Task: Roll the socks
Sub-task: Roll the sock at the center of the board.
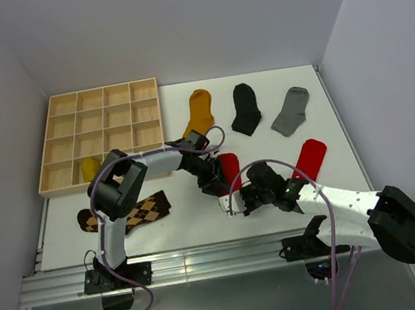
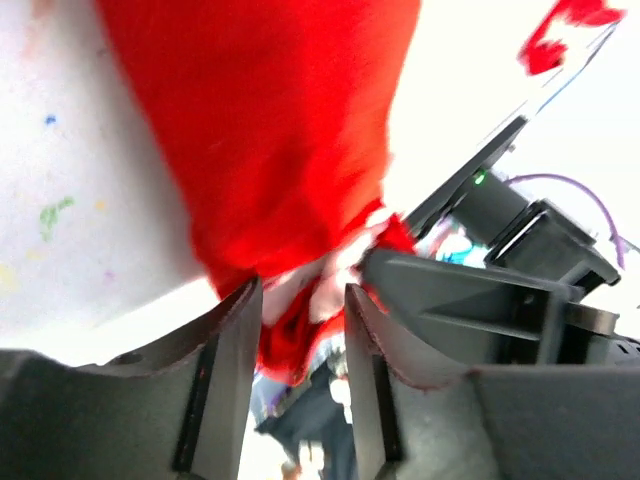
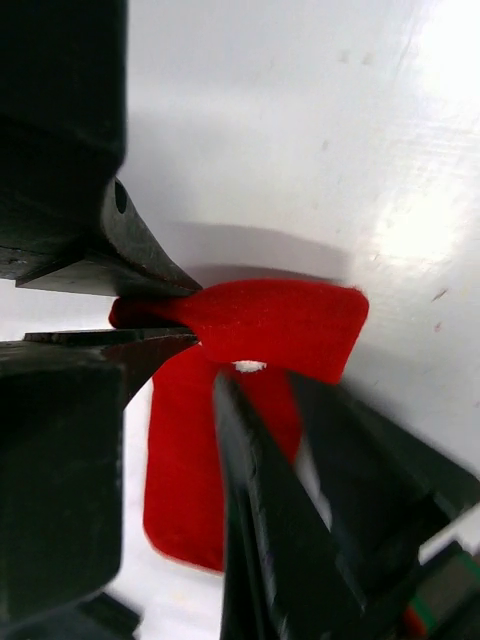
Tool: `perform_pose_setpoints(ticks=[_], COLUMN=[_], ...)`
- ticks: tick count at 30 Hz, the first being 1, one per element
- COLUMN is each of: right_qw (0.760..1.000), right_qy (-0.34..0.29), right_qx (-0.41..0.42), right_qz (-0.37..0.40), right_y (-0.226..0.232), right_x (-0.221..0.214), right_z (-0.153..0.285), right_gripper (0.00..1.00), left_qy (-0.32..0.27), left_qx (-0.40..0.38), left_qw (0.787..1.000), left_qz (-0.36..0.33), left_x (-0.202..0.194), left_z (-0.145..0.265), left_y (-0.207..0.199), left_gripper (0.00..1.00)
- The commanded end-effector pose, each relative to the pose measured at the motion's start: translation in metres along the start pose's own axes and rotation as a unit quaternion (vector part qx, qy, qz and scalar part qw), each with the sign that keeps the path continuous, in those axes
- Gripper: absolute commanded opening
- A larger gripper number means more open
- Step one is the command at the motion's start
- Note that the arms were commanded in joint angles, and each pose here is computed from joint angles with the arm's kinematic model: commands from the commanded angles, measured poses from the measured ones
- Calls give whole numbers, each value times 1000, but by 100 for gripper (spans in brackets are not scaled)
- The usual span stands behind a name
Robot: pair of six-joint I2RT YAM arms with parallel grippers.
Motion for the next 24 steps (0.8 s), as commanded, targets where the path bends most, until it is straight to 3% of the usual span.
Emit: perform_pose_setpoints(ticks=[1, 9, 11, 12, 14, 20, 22, 23, 24], right_qw=[994, 963, 940, 938, 905, 839, 818, 802, 792], right_qy=[-16, 15, 44, 42, 69, 96, 107, 114, 120], right_qx=[88, 187, 239, 237, 291, 364, 383, 399, 407], right_qz=[-68, -191, -241, -250, -304, -392, -416, -430, -439], right_y=[3, -25, -24, -42, -39, -68, -77, -77, -83], right_x=[10, 2, -8, -3, -12, -23, -22, -28, -26], right_z=[7, 3, 0, 1, -2, -11, -10, -17, -15], right_gripper=[11, 11, 11, 12, 12, 11, 12, 12, 12], left_qy=[-126, -279, -318, -344, -380, -473, -466, -482, -466], left_qx=[-22, 22, 26, 42, 62, 150, 197, 245, 264], left_qw=[991, 959, 947, 937, 920, 857, 833, 809, 803], left_qz=[-44, -34, -45, -46, -65, -139, -223, -232, -261], left_x=[20, 6, 0, 1, 0, -13, -18, -14, -16], left_z=[28, 56, 68, 72, 86, 105, 95, 97, 84], left_y=[-30, -18, -19, -17, -21, -17, -27, -30, -31], left_gripper=[44, 43, 42, 42, 40, 40, 40, 40, 40])
Point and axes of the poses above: each gripper's point midway between its finger pads, its own z axis back along the fingers, its own y axis along the line the jaws close on, x = y × z, the point moved 8 cm from there along z, back along the fingers, and after that the axes turned 15 degrees about -z, right-handed, at the moved point
